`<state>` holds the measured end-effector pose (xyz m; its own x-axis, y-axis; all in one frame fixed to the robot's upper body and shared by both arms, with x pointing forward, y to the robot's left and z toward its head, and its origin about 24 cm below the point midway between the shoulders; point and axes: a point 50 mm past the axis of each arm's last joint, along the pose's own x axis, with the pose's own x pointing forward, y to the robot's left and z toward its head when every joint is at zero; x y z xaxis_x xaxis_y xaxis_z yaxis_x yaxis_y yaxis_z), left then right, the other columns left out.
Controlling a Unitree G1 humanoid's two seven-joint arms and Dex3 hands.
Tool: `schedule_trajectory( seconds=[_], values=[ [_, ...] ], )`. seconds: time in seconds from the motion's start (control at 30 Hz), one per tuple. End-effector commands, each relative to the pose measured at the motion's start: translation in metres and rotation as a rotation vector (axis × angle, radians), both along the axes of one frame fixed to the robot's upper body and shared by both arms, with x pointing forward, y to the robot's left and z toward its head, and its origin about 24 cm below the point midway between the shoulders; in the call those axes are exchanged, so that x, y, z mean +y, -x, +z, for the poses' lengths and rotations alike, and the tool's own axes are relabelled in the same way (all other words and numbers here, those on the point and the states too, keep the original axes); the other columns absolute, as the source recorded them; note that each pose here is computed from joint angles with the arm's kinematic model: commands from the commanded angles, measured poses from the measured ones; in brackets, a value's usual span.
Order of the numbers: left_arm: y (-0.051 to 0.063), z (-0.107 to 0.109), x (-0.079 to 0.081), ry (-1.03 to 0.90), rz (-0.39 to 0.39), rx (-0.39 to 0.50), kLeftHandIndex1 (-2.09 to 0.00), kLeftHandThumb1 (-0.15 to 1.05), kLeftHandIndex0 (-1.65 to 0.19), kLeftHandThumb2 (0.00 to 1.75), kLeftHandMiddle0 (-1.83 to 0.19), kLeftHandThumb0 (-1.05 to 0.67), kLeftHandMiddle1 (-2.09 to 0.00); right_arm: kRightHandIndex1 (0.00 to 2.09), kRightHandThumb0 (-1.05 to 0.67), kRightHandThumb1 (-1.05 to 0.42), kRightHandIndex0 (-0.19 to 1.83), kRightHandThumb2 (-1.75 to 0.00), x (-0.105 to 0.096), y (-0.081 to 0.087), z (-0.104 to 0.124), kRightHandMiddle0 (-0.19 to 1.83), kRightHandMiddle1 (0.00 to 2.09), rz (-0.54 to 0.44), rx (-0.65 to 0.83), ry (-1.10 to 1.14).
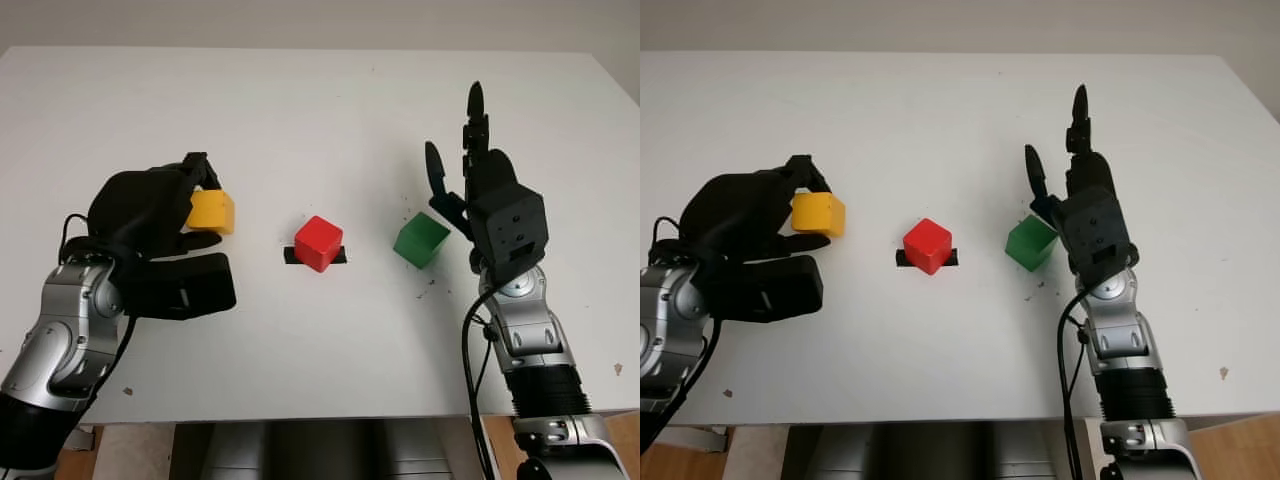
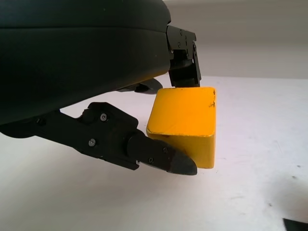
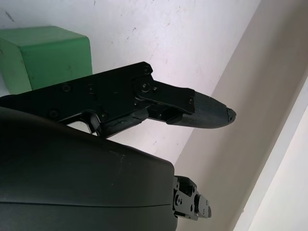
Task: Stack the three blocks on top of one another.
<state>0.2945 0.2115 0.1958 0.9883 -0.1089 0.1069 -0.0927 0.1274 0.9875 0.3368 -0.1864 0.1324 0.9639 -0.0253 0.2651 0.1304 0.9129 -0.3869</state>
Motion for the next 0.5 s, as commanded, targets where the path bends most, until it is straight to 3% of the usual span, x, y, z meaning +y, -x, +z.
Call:
schedule_trajectory(
  seconds=[0.0,0.23,0.47],
  values=[
    [0.001,0.025,-0.002,0.016,-0.022,-0.040,-1.67,1.05,-0.09,0.13,-0.30,-0.41,-0.05,0.04,-0.61,-1.05,-0.18,-0.64,0.001,0.001,0.004,-0.17,0.05,0.003,-0.027,0.016],
    [-0.005,0.056,-0.014,0.043,-0.149,0.001,-1.73,1.05,-0.20,0.08,-0.34,-0.42,-0.06,0.05,-0.60,-1.05,-0.16,-0.64,0.004,0.001,0.003,-0.14,0.06,-0.006,-0.032,0.024],
    [-0.018,0.070,-0.032,0.198,-0.318,0.163,-1.67,1.03,-0.23,0.05,-0.32,-0.40,-0.05,0.06,-0.56,-1.05,-0.15,-0.61,0.006,0.004,0.003,-0.14,0.06,-0.007,-0.014,0.012]
  ],
)
